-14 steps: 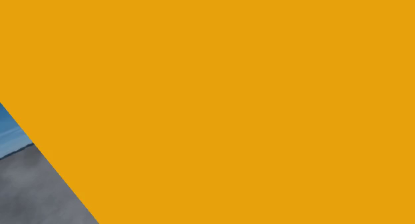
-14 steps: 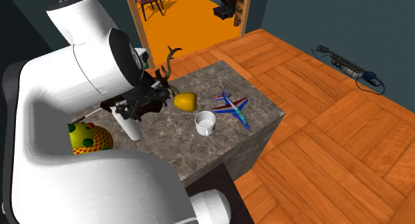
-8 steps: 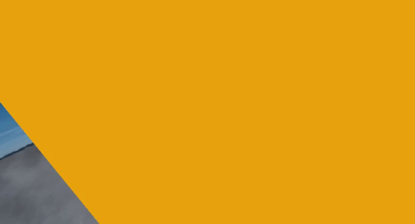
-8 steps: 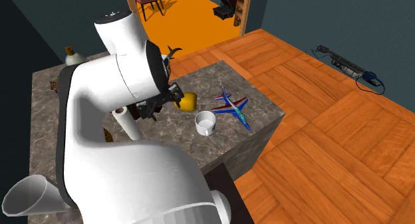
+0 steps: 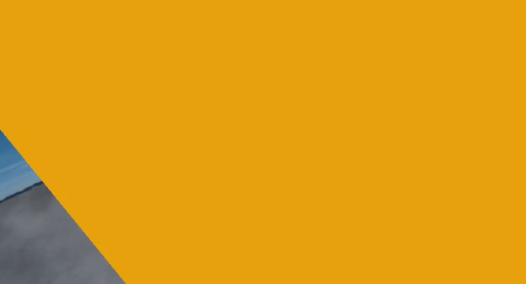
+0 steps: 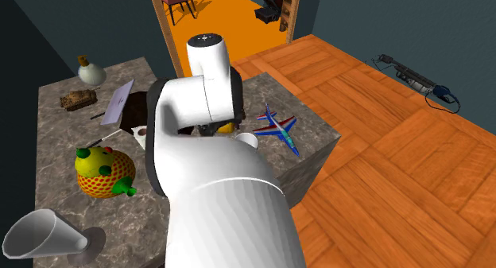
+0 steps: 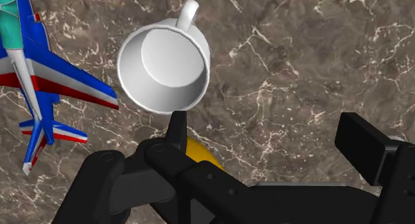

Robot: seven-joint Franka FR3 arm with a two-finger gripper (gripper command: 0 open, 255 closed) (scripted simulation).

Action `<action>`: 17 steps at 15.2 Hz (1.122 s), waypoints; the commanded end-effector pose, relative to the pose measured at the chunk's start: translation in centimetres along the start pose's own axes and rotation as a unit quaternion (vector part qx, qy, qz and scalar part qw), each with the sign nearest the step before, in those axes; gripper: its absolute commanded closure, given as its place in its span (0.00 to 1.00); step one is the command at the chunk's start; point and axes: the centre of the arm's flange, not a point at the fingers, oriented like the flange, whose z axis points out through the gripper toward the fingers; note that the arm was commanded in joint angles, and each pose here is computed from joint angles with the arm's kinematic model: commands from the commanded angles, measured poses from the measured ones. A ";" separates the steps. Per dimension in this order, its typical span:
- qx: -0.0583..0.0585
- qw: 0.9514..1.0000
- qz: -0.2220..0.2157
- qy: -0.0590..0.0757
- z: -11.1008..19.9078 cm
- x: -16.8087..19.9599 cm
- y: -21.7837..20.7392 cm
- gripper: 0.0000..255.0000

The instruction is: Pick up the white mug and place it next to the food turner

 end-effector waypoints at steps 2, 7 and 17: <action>0.011 1.000 0.004 0.004 2.7 0.2 3.2 0.00; 0.031 0.999 0.010 0.010 7.4 0.1 8.5 0.00; 0.056 0.998 0.017 0.017 15.3 0.1 14.7 0.00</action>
